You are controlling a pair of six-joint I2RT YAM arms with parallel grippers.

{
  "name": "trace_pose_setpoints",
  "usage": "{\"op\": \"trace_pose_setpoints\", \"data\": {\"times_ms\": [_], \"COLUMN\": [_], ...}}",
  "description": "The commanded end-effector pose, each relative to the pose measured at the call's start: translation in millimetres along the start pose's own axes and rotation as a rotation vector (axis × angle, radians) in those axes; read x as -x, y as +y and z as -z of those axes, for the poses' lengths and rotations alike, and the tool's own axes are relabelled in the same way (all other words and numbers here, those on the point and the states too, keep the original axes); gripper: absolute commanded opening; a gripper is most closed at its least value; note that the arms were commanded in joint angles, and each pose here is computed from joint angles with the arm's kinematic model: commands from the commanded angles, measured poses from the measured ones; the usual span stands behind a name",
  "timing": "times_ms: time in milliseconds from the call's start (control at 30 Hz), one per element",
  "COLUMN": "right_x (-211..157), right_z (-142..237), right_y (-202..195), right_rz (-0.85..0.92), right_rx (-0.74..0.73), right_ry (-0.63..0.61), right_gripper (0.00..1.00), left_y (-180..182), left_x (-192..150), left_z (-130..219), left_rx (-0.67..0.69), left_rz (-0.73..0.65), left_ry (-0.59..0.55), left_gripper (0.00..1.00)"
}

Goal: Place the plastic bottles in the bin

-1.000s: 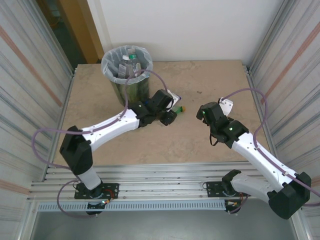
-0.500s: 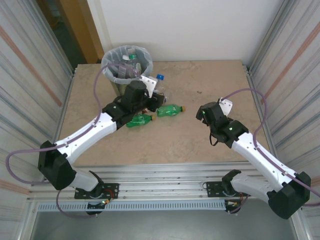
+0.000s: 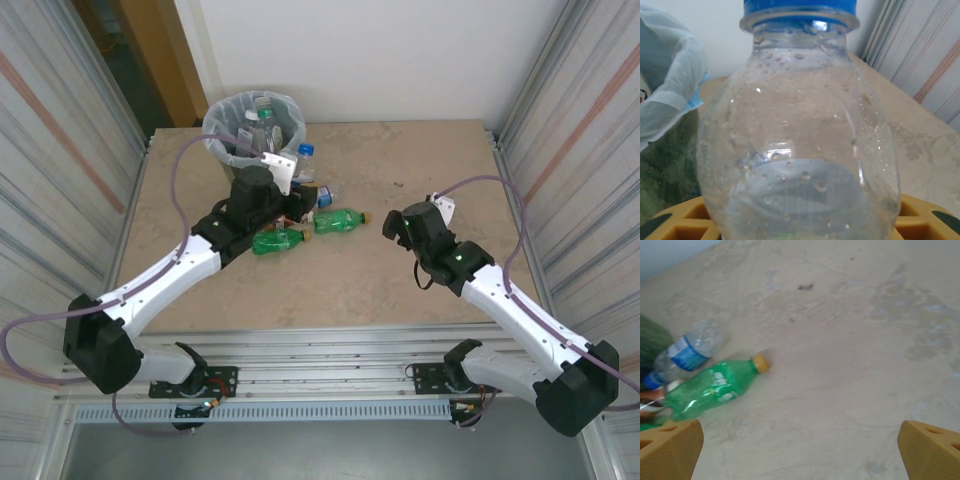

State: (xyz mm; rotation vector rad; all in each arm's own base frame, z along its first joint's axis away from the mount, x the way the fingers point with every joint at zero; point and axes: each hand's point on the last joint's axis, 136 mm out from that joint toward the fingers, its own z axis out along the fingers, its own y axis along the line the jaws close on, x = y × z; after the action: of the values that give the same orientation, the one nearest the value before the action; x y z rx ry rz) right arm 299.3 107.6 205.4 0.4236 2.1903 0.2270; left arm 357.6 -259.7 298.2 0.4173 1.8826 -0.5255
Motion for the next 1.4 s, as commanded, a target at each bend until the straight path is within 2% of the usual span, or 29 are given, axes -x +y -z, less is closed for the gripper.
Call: {"op": "trace_pose_setpoints", "data": {"times_ms": [0, 167, 367, 633, 1000, 1367], "right_x": [3, 3, 2, 5, 3, 0], "right_z": [0, -3, -4, -3, -9, -18], "right_y": [25, 30, 32, 27, 27, 33], "right_rz": [0.036, 0.055, 0.061, 0.071, 0.080, 0.091], "right_rx": [0.133, 0.145, 0.143, 0.114, 0.095, 0.092], "right_ry": [-0.002, 0.007, 0.015, 0.011, 0.024, 0.049], "right_gripper": [0.98, 0.98, 0.98, 0.98, 0.98, 0.98], "left_y": [1, 17, 55, 107, 169, 219], "left_x": [27, 51, 97, 141, 149, 121], "left_z": [12, 21, 28, 7, -35, -55], "left_rx": [-0.068, -0.086, -0.010, 0.096, 0.272, 0.427], "left_rz": [0.091, 0.123, 0.077, -0.002, -0.089, -0.143], "left_ry": [-0.110, -0.199, -0.343, -0.407, -0.340, -0.210], "left_gripper": [0.44, 0.44, 0.45, 0.45, 0.49, 0.52]}}
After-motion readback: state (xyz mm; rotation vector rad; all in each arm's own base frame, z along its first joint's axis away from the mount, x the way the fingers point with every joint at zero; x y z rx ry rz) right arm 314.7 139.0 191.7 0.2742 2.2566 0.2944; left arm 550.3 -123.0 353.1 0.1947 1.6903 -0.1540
